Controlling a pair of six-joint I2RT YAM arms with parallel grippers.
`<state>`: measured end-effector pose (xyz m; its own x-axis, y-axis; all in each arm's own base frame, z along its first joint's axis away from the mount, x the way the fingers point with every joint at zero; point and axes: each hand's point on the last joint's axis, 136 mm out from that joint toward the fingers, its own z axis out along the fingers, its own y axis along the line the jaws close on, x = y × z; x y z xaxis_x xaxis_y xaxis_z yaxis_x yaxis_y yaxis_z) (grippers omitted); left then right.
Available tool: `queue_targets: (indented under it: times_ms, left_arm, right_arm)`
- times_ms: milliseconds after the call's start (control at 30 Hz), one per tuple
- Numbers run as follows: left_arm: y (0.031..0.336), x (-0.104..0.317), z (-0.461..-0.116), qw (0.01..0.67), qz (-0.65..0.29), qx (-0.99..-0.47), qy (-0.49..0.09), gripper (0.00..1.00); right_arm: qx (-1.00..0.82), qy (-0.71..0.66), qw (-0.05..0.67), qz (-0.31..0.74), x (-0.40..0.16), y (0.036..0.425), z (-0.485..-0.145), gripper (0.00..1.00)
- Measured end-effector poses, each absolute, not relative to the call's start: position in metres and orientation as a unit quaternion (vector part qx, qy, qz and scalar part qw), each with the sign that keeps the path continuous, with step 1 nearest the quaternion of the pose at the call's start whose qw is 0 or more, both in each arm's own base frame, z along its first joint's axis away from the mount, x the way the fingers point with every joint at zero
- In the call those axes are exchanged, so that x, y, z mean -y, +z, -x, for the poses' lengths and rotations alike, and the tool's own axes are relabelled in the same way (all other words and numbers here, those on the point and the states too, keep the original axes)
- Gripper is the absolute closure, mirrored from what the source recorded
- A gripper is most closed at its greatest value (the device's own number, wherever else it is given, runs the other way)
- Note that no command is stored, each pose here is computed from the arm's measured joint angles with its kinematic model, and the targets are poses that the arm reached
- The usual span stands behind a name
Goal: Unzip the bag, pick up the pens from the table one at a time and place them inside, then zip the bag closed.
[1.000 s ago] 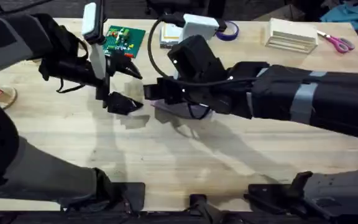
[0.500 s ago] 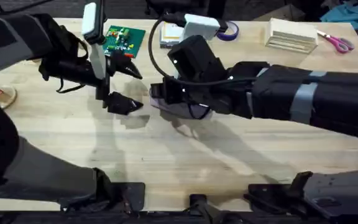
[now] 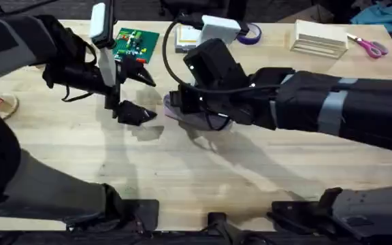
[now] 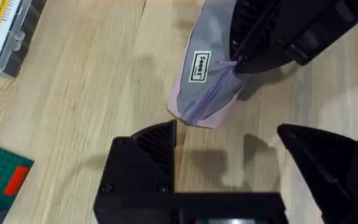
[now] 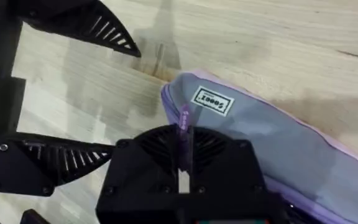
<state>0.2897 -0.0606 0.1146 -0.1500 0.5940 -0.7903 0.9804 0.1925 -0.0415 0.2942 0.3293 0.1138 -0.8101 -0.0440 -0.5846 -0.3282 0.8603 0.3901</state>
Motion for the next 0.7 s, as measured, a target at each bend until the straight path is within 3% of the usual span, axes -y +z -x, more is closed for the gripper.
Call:
queue_targets:
  times_ms: [433, 700]
  left_arm:
    - [0.115, 0.061, -0.290, 0.328, -0.563, -0.699, -0.294, 0.007]
    - [0.115, 0.061, -0.290, 0.328, -0.563, -0.699, -0.294, 0.007]
  right_arm:
    - [-0.918, 0.243, 0.294, 0.108, -0.329, 0.116, -0.294, 0.953]
    - [-0.906, 0.257, 0.316, 0.115, -0.328, 0.139, -0.293, 0.972]
